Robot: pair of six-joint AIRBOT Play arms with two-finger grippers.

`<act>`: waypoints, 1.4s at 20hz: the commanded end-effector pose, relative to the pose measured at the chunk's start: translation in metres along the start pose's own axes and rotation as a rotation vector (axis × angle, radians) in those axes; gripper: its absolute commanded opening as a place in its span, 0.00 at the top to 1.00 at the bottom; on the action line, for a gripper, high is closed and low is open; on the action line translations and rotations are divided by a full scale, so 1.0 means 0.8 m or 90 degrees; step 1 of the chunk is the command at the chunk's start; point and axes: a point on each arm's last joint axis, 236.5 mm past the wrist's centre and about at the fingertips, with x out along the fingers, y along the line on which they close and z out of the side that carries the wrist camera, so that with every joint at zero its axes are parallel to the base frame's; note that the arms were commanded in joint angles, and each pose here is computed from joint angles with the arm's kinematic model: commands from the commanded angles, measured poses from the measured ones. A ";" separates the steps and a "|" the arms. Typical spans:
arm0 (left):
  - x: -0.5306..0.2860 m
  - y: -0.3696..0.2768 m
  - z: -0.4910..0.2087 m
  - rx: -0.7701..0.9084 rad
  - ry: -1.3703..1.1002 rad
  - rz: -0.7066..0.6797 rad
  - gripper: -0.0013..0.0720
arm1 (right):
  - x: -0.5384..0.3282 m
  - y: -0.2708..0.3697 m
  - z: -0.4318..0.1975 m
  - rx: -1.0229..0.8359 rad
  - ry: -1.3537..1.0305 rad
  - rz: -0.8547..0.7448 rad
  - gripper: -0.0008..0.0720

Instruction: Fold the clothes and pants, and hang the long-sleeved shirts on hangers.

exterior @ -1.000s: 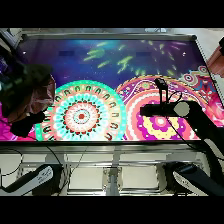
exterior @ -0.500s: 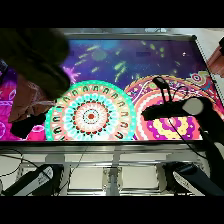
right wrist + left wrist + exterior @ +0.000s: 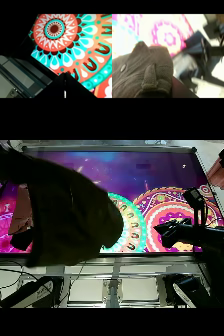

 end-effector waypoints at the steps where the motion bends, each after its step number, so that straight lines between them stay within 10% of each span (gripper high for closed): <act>1: 0.047 0.011 -0.031 0.012 0.115 -0.001 0.94 | -0.008 0.010 -0.002 0.006 -0.008 0.014 0.97; 9: 0.243 0.084 -0.114 0.129 0.423 0.048 0.94 | 0.002 0.015 -0.005 0.019 -0.010 0.031 0.91; 13: 0.240 0.227 -0.119 0.150 0.507 0.351 0.94 | 0.045 0.005 -0.025 0.060 -0.011 0.044 0.85; 19: 0.169 0.300 -0.088 0.112 0.481 0.508 0.94 | 0.136 -0.006 -0.059 0.172 -0.039 0.098 0.70; 28: 0.147 0.324 -0.084 0.079 0.473 0.522 0.94 | 0.282 0.012 -0.079 0.288 0.119 0.282 0.26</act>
